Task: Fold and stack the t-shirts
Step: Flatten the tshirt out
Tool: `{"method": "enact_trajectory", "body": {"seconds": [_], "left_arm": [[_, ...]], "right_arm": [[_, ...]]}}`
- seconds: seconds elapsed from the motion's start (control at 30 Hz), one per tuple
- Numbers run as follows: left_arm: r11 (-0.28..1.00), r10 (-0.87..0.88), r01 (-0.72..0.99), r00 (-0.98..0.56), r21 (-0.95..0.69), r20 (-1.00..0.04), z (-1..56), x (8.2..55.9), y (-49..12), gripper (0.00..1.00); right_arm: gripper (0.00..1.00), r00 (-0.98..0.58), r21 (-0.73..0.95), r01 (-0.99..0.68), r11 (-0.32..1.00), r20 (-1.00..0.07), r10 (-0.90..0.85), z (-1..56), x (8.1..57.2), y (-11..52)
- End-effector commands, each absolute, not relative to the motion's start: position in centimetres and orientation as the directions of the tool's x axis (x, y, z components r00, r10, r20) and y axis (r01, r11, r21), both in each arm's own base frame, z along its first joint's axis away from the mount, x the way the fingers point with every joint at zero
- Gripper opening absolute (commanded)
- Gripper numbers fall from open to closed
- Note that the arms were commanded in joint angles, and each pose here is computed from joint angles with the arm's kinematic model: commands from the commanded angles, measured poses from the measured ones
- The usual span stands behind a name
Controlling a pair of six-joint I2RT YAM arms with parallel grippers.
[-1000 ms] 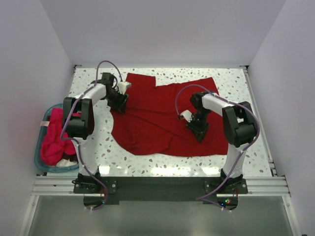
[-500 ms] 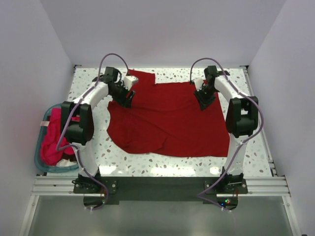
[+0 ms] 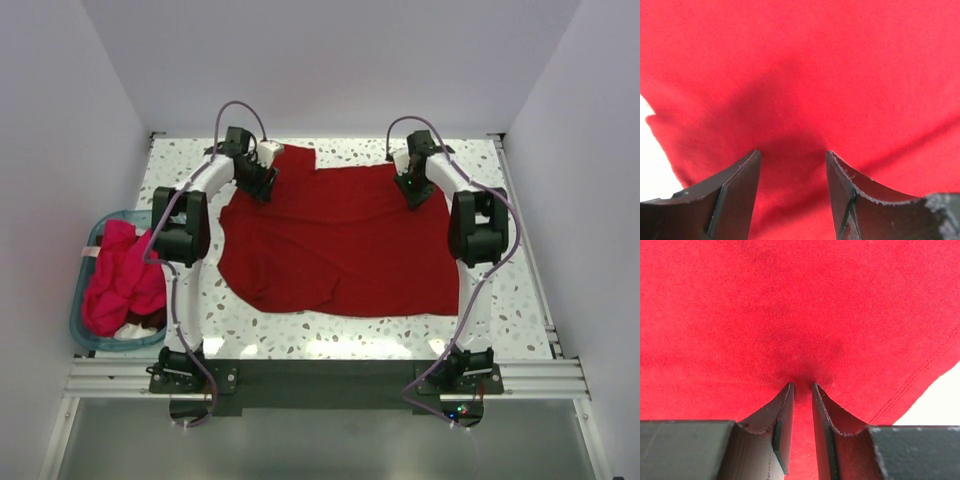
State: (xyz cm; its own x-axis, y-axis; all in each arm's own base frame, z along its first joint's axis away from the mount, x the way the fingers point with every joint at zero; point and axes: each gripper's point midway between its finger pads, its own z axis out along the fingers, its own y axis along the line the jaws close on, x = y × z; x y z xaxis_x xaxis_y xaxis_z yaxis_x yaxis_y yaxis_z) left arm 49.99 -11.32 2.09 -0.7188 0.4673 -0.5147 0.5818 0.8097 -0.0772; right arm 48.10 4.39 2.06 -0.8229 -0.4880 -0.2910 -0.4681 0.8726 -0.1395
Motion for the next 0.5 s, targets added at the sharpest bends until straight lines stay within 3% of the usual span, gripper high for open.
{"method": "enact_trajectory", "body": {"seconds": [0.0,0.23,0.37,0.43,0.47], "left_arm": [[0.839,0.437,0.541,-0.732,-0.057,-0.523,1.1,52.9,-10.7,0.59],[0.844,0.419,0.533,-0.721,-0.055,-0.552,-0.8,57.1,-11.0,0.57],[0.788,0.423,0.613,-0.607,-0.058,-0.673,6.1,57.6,-12.8,0.66],[0.723,0.436,0.691,-0.484,-0.025,-0.758,13.1,55.9,-14.7,0.68],[0.695,0.450,0.718,-0.484,-0.046,-0.750,12.9,53.8,-15.2,0.70]], "right_arm": [[0.25,-0.838,-0.210,-0.410,0.887,-0.297,-0.458,0.5,50.3,2.6],[0.25,-0.854,-0.263,-0.343,0.902,-0.314,-0.416,-0.5,53.2,0.9],[0.32,-0.831,-0.179,-0.341,0.923,-0.401,-0.385,3.3,54.4,2.4],[0.37,-0.826,-0.136,-0.349,0.927,-0.423,-0.373,5.0,53.7,3.2],[0.44,-0.797,-0.073,-0.380,0.922,-0.479,-0.367,7.6,53.4,4.7]]}}
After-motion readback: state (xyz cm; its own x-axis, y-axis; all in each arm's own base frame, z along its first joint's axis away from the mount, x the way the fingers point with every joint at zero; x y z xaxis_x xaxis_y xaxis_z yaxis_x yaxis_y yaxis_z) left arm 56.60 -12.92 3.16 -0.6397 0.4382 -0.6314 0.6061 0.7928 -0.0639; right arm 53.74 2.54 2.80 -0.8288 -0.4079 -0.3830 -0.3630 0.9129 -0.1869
